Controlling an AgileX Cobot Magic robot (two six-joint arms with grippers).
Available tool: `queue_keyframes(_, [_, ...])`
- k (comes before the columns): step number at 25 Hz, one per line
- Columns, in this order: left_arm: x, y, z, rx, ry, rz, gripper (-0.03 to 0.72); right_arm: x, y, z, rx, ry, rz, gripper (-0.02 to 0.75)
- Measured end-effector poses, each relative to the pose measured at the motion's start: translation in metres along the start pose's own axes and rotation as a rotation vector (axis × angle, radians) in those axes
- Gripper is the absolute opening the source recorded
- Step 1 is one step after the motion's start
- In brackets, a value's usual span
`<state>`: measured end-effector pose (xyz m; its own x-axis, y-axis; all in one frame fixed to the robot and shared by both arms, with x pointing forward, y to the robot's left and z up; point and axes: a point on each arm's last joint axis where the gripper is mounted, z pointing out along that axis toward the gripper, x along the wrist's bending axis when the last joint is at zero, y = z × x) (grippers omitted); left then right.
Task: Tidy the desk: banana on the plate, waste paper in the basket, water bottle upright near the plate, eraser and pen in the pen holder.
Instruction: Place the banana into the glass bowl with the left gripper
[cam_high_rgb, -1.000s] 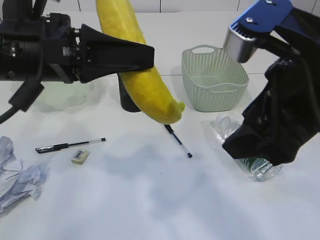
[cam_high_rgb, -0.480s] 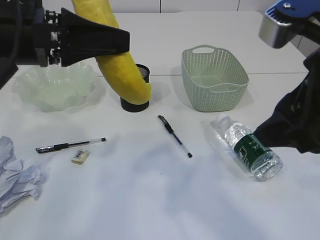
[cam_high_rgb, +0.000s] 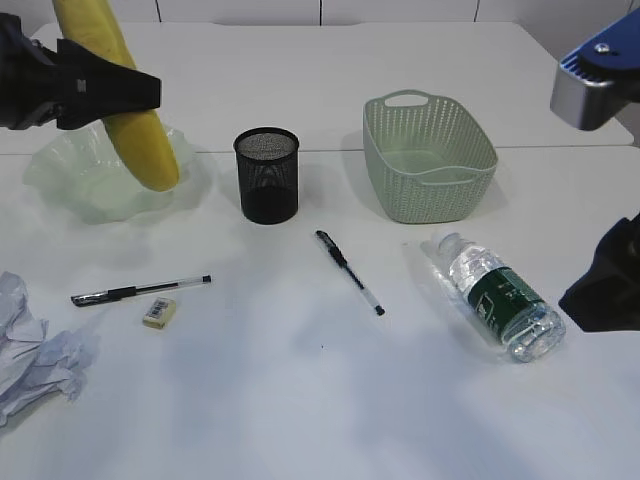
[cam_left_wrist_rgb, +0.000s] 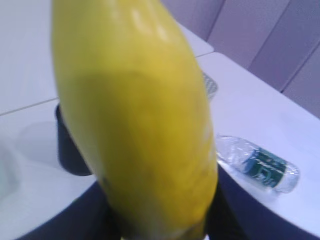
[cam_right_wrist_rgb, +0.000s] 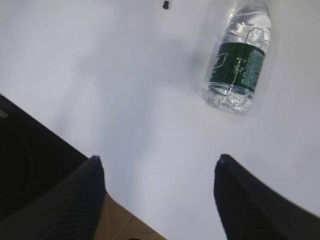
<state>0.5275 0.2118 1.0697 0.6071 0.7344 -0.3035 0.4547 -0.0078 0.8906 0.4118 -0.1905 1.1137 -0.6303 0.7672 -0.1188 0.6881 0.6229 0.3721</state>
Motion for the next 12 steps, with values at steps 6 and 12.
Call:
queue_keyframes(6, [0.02,0.001,-0.003,-0.007,0.217,0.019,0.307,-0.005,-0.021,0.015,0.029,-0.028,0.041,0.509])
queue_keyframes(12, [0.036,0.003,-0.008,-0.027,0.402,0.021,0.307,-0.022,-0.055,0.032,0.014,-0.055,0.212,0.509])
